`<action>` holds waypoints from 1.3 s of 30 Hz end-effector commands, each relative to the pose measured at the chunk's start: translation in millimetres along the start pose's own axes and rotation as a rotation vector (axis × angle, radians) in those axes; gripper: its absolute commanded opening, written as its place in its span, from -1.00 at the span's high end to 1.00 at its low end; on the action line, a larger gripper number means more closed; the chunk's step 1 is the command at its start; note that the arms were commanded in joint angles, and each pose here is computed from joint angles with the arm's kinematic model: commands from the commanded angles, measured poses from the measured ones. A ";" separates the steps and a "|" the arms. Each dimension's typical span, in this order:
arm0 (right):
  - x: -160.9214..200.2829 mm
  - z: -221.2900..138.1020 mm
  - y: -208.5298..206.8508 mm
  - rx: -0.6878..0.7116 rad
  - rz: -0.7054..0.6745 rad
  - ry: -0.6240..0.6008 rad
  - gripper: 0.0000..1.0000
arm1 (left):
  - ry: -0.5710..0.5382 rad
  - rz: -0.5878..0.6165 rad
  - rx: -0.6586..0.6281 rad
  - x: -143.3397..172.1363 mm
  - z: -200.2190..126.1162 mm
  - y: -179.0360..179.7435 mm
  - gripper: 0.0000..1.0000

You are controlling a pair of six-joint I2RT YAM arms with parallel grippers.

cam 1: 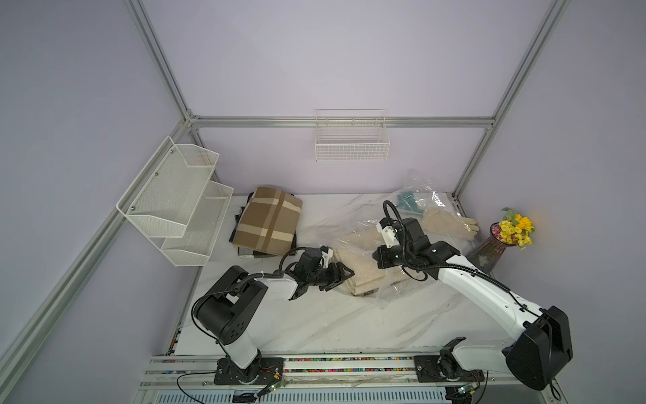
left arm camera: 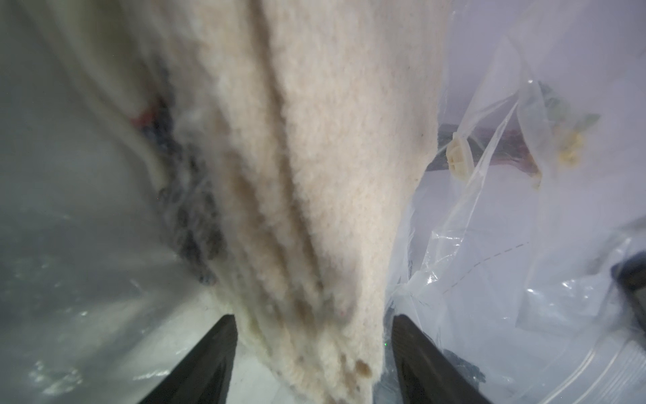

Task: Take the scarf out of the vacuum bag
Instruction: Take out the scarf from the vacuum bag.

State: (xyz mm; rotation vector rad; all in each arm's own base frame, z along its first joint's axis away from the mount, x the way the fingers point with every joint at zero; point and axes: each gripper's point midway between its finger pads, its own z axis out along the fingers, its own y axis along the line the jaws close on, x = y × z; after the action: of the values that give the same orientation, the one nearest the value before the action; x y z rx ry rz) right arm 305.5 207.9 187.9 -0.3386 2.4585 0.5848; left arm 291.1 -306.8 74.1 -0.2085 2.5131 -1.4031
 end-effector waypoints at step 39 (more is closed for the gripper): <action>3.4 4.3 2.8 -0.002 -0.030 0.013 1.00 | -0.004 0.045 0.058 -13.3 5.5 -28.7 -0.26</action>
State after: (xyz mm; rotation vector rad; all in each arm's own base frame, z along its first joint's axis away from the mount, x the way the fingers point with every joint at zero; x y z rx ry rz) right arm 305.9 210.1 188.3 -0.3512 2.4508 0.5825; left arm 303.9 -317.4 94.0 -0.1852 2.4834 -1.4294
